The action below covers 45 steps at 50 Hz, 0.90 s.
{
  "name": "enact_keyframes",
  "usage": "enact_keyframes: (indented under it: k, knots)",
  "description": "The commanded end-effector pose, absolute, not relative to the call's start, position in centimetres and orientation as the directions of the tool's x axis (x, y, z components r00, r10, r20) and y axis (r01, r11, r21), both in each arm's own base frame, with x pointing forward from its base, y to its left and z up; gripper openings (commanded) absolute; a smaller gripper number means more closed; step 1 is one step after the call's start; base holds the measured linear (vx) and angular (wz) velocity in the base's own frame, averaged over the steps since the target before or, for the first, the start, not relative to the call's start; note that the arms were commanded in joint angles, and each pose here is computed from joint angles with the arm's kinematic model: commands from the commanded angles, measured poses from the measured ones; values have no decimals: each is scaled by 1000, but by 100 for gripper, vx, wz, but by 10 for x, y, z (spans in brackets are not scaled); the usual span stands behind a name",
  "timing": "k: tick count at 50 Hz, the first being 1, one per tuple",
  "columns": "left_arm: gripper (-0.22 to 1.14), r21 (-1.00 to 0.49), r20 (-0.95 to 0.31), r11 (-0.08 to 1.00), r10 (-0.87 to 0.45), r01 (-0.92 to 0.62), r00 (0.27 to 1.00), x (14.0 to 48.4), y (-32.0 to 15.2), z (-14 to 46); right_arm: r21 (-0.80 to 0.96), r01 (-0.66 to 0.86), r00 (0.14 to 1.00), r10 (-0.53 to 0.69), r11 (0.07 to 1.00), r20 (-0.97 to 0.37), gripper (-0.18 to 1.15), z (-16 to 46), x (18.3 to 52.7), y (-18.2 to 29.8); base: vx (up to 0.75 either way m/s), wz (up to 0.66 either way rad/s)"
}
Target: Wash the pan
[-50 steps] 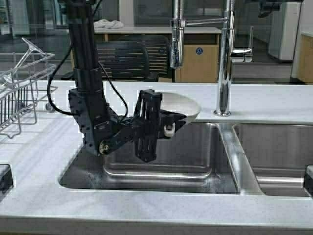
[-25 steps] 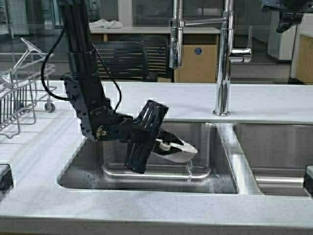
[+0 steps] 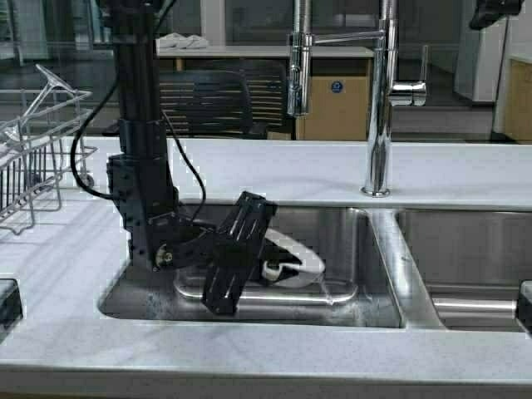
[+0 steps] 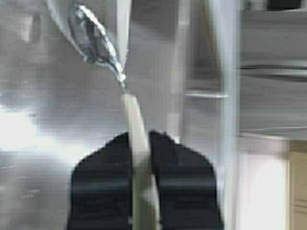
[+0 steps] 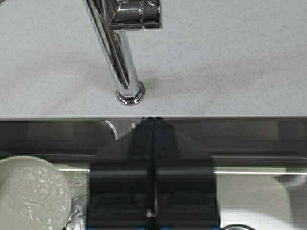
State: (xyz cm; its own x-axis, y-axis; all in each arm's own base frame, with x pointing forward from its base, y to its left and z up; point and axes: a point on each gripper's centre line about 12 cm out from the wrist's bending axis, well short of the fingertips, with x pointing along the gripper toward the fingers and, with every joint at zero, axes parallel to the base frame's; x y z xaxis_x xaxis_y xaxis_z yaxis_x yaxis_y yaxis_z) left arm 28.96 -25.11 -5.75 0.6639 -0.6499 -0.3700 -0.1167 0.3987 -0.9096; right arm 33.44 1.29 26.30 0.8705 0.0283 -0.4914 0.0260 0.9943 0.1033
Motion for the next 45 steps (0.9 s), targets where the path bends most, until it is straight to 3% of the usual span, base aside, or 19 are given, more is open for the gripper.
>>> enact_keyframes:
  k: [1, 7, 12, 19, 35, 45]
  knots:
    - [3, -782, -494, 623, -608, -11, 621, 298, -260, -18, 112, 8, 898, 42, 994, -437, 5, 280, 328, 17, -1, -1]
    - [3, -510, -671, 848, -496, 142, 551, 307, -261, 9, 112, 2, 904, 46, 994, -426, 5, 284, 326, 18, -1, 0]
    - [3, -319, -775, 921, -389, 223, 498, 318, -254, 27, 113, 2, 904, 46, 994, -425, 5, 283, 326, 18, -1, 0]
    - [3, -262, -820, 942, -331, 210, 467, 323, -232, 39, 117, 3, 906, 47, 993, -420, 5, 283, 325, 18, -1, 0]
    - [5, -144, -765, 928, -325, 344, 556, 341, -200, 96, 129, 3, 915, 50, 992, -400, 5, 288, 323, 18, -1, 0]
    - [5, -20, -778, 895, -294, 445, 555, 344, -196, 122, 130, -1, 921, 52, 992, -387, 5, 289, 324, 19, -1, 0]
